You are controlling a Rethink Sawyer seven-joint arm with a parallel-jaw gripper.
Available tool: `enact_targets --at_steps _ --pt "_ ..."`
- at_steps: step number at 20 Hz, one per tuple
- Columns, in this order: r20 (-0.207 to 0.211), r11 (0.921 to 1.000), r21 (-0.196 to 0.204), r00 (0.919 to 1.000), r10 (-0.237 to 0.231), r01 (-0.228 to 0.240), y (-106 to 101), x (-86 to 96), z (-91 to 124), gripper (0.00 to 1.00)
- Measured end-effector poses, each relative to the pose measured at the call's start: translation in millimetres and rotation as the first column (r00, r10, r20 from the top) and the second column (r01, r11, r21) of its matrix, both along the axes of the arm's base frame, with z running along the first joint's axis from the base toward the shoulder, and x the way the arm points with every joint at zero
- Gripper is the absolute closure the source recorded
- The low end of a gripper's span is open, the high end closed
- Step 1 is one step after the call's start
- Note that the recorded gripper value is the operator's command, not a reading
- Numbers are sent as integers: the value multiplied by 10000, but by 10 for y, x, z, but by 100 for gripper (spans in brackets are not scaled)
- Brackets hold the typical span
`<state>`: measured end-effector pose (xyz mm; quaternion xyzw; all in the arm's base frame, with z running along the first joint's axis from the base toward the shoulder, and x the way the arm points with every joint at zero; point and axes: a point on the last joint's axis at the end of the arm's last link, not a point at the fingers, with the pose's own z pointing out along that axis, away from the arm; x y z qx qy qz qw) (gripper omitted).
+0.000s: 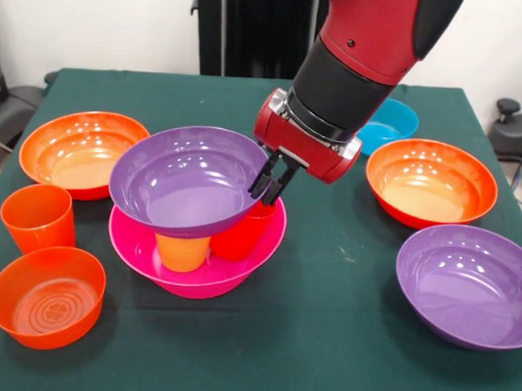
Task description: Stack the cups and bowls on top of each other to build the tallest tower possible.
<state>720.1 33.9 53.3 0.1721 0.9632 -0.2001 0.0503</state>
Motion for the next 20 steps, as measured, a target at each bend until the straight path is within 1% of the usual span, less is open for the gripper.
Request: enact_targets --at_steps 12,18,20 --pt "-159 10000 -3 9998 -69 69 1 -23 -1 100" --pt "-462 9998 -20 9987 -204 204 -1 -68 0 100" --pt "-490 9998 -22 9986 -217 216 -1 -72 0 100"
